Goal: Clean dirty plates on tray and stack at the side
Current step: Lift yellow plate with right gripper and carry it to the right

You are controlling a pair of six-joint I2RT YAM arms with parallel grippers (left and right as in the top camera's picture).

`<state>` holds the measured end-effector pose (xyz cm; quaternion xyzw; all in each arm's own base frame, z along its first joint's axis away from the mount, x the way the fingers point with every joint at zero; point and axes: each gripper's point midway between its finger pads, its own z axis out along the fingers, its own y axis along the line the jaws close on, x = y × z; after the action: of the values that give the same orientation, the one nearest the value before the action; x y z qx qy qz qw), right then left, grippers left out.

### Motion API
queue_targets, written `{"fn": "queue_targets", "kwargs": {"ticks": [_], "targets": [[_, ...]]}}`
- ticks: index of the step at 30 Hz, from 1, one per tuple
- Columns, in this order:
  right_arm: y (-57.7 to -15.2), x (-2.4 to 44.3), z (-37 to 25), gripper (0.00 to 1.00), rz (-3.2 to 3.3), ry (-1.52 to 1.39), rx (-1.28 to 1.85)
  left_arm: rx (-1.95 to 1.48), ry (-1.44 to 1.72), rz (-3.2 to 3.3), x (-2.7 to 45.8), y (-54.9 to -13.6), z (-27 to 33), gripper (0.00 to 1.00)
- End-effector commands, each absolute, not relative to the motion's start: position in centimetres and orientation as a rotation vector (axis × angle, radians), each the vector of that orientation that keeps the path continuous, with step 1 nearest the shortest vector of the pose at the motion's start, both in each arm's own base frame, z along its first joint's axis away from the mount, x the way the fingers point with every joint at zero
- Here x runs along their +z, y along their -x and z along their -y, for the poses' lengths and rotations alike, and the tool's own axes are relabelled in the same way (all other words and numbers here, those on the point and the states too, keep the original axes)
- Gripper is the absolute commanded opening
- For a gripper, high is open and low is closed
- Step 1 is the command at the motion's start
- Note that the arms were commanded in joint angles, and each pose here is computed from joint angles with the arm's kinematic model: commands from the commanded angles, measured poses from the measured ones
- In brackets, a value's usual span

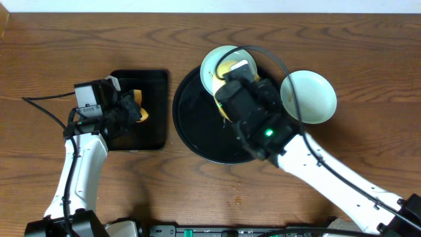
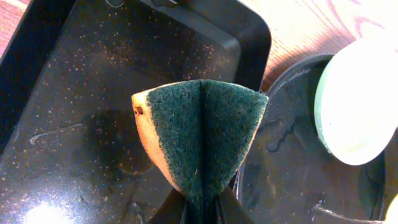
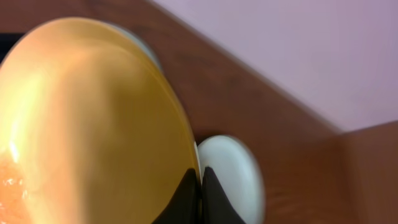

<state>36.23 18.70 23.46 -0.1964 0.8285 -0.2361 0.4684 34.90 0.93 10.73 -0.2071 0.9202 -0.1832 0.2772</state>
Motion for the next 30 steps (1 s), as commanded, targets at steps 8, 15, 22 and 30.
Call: {"fn": "queue_targets", "kwargs": {"ticks": [8, 15, 22, 30], "targets": [[-33.1, 32.5, -20.1, 0.01, -1.696, 0.412, -0.971, -0.497, 0.558, -2.484, 10.3, -34.8, -1.0, 0.08], [-33.0, 32.7, -21.4, 0.01, -1.671, 0.485, -1.001, -0.497, 0.559, -2.484, 10.3, -34.8, -1.0, 0.08], [-33.1, 32.4, -21.6, 0.01, -1.672, 0.493, -1.006, -0.497, 0.559, -2.484, 10.3, -34.8, -1.0, 0.08], [-33.4, 31.5, -21.0, 0.01, -1.701, 0.391, -0.924, -0.5, 0.576, -2.517, 9.9, -34.1, -0.8, 0.08]]}}
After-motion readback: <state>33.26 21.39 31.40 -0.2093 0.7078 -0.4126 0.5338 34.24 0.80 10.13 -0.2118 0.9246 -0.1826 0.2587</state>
